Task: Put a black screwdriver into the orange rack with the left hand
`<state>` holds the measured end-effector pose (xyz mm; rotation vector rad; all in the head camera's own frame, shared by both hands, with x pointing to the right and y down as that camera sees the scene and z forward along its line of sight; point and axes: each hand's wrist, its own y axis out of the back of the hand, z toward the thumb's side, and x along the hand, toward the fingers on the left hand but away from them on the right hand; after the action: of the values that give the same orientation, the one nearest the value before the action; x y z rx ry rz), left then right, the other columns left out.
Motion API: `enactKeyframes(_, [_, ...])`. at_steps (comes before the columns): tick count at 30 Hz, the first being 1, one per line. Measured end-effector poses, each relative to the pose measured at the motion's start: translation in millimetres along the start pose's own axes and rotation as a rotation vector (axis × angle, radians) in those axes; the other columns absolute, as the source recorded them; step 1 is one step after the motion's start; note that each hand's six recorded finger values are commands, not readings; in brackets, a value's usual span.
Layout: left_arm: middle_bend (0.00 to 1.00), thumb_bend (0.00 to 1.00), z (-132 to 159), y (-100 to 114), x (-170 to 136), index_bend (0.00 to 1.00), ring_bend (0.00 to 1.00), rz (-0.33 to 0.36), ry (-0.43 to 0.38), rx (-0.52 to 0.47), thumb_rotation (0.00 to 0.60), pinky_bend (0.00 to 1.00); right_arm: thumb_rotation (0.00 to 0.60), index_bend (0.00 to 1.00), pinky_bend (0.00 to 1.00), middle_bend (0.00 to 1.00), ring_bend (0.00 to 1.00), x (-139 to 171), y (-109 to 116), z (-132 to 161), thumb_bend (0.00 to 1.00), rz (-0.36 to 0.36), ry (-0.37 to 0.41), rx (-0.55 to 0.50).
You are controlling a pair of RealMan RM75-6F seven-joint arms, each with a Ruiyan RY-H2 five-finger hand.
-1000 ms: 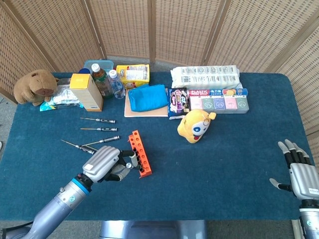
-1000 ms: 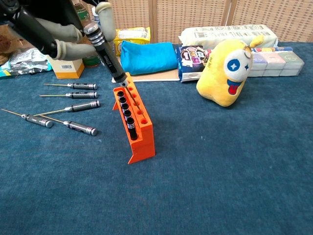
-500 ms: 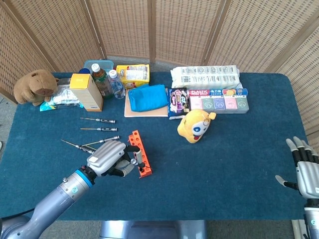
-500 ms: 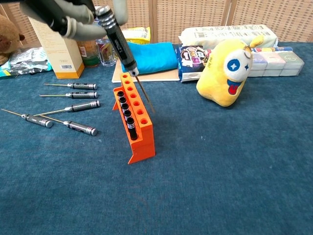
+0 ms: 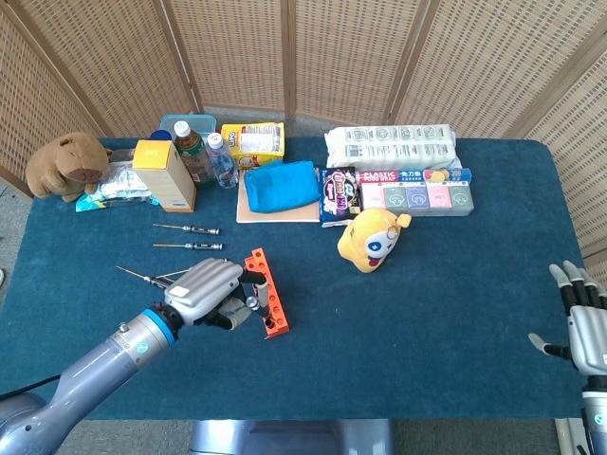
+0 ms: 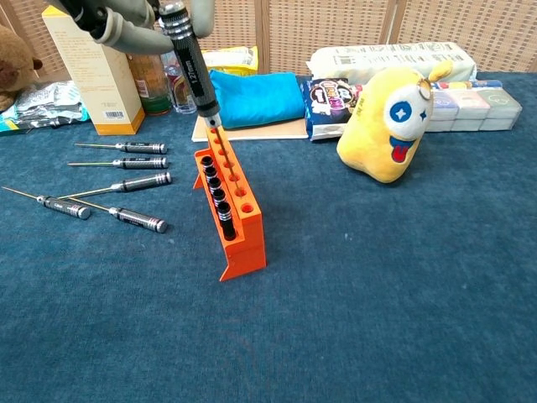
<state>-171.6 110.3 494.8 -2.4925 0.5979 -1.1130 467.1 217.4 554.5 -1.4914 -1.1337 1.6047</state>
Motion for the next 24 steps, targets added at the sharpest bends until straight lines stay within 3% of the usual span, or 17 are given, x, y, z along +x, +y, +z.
enactKeyframes(24, [1.00,0.44,7.3,-5.7,15.2,0.51,1.00,-0.014,0.037,0.043,0.600,1.00,0.600,0.00,0.08,0.03,0.05,-1.7,4.3,-8.8,0.00,0.000,-0.030,-0.012])
